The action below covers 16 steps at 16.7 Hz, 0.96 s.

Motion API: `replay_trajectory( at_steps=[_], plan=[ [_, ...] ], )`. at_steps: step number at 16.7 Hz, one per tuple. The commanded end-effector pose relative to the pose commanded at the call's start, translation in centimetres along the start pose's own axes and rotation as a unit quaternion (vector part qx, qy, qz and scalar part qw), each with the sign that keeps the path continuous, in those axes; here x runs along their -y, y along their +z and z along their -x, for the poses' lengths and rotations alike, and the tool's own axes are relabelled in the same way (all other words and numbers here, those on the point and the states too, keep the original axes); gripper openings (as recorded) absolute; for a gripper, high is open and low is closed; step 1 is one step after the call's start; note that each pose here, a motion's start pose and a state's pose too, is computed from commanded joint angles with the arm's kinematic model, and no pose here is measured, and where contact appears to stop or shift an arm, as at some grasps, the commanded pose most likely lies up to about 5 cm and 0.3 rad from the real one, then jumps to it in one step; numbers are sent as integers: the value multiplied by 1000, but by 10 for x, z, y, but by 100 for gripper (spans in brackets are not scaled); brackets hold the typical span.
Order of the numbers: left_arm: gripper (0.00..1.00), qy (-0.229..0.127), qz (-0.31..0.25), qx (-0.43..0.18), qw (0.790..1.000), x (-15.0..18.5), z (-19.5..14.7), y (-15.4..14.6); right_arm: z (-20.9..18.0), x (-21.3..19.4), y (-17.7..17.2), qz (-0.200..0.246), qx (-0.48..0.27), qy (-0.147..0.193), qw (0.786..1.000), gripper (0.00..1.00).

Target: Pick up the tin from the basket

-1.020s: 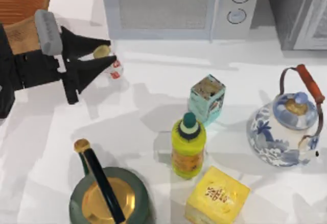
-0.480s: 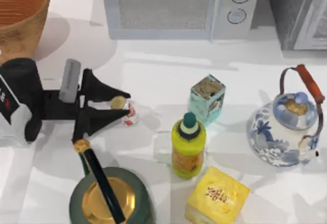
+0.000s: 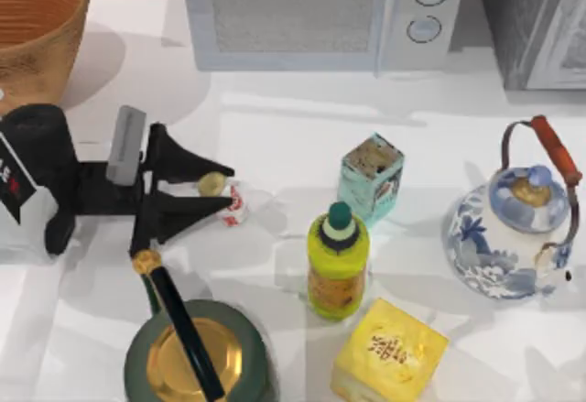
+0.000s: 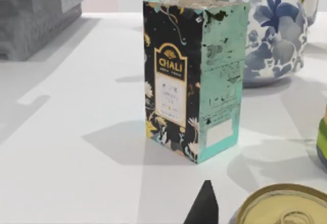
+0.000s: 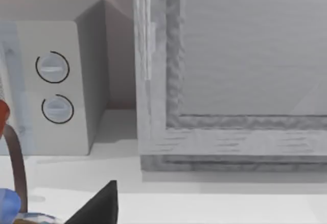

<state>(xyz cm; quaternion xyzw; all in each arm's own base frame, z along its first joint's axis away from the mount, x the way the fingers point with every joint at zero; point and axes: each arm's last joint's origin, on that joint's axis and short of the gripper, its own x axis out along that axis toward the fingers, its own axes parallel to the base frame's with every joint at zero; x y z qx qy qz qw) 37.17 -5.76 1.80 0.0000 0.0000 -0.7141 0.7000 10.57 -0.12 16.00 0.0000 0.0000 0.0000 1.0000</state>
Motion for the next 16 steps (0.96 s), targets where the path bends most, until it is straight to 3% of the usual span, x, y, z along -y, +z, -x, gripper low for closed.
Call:
replay_trajectory(
  at_steps=[10, 16],
  plan=[
    [98, 0, 0, 0, 1000, 0, 0, 0, 0, 0, 0, 0, 0, 0, 1000, 100],
    [100, 0, 0, 0, 1000, 0, 0, 0, 0, 0, 0, 0, 0, 0, 1000, 100]
  ],
)
